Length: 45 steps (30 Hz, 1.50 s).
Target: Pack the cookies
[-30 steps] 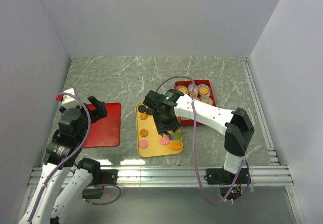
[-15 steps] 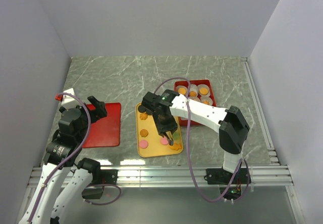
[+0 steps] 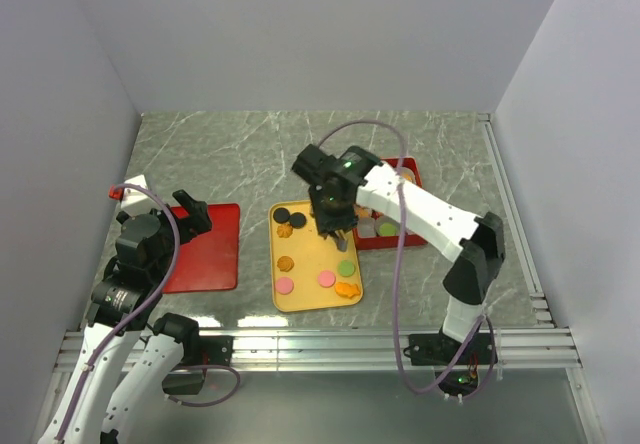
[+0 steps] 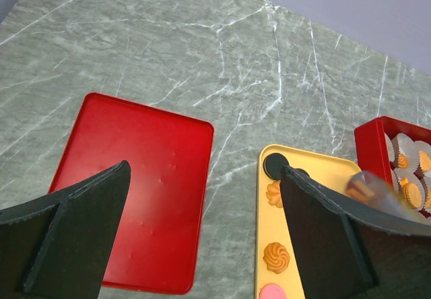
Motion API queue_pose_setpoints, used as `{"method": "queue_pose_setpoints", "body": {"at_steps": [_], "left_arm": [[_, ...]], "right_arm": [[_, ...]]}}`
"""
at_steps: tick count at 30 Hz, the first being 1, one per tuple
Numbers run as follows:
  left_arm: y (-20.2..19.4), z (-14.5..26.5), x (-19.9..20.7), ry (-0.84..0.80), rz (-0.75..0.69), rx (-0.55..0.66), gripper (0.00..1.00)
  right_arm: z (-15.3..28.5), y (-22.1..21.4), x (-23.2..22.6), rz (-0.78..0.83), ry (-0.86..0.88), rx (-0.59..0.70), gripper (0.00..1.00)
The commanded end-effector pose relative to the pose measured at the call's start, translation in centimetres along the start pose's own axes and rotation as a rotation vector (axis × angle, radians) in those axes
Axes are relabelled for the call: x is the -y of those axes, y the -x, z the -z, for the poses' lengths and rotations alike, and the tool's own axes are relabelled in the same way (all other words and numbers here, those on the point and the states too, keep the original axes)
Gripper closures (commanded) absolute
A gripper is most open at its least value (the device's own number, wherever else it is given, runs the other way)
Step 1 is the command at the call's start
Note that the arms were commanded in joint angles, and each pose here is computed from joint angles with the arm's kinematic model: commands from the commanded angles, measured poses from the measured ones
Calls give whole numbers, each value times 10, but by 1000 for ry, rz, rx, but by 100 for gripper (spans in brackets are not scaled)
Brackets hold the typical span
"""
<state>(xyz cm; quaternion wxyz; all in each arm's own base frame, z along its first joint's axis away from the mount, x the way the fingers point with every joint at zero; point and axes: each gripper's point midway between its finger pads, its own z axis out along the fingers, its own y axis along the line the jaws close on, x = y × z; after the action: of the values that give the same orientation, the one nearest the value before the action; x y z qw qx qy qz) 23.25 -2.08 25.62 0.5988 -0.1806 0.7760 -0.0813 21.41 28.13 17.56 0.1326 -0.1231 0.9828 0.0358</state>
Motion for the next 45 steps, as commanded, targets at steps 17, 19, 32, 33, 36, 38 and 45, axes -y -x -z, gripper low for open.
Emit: {"method": "queue_pose_setpoints", "body": {"at_steps": [17, 19, 32, 33, 36, 38, 45], "left_arm": [[1, -4, 9, -39, -9, -7, 1], [0, -5, 10, -44, -11, -12, 1], [-2, -6, 10, -41, -13, -20, 1], [-2, -6, 10, -42, -13, -19, 1], [-2, -6, 10, -42, -13, -19, 0], [-2, -6, 9, -40, -12, -20, 1], [-3, -7, 10, -42, -13, -24, 0]], "right_arm": [[14, -36, 194, -345, -196, 65, 57], [8, -40, 194, -353, -181, 57, 57], [-8, -42, 203, -356, -216, 39, 46], [-8, -43, 204, -358, -217, 36, 44], [-8, -41, 205, -357, -215, 37, 43], [-7, -39, 206, -357, -216, 38, 43], [16, -26, 204, -372, -205, 82, 44]]}}
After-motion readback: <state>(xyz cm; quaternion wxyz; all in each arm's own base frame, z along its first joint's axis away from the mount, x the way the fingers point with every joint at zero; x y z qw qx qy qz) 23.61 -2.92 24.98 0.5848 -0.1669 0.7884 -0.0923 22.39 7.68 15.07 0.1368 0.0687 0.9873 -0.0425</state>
